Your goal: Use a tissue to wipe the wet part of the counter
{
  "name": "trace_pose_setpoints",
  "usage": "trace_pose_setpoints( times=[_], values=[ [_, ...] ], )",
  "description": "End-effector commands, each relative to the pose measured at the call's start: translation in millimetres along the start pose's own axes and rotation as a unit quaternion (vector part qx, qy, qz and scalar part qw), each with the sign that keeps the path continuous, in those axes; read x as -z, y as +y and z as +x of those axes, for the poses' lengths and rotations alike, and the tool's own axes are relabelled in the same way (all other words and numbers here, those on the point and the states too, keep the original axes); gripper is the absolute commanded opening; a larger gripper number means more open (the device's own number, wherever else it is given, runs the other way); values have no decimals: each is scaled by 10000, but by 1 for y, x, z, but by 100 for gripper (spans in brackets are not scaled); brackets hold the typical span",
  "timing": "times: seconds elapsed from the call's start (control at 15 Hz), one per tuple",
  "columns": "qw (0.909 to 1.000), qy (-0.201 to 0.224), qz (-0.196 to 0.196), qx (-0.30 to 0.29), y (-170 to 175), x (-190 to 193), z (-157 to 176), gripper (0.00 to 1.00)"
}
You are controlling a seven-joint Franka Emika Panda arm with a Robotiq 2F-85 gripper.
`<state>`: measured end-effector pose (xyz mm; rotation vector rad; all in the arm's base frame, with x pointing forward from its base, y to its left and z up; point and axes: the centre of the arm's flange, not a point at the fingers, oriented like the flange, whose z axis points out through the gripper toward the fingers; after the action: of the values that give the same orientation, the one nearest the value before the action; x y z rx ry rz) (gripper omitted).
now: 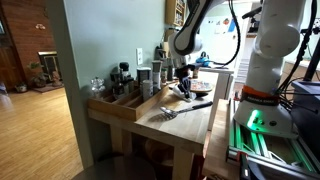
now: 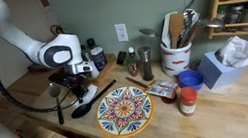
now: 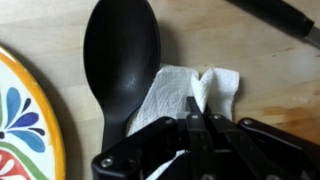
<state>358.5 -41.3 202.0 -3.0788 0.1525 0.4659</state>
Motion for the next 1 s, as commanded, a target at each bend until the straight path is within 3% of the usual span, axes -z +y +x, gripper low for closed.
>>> trace_pose_setpoints(
  times=[0.0, 0.67, 0.93],
  values=[
    [9975, -393, 313, 495, -21, -33, -39, 1],
    [9882, -92, 693, 1362, -119, -23, -28, 1],
    [9893, 355, 602, 1284, -127, -10, -15, 1]
  ],
)
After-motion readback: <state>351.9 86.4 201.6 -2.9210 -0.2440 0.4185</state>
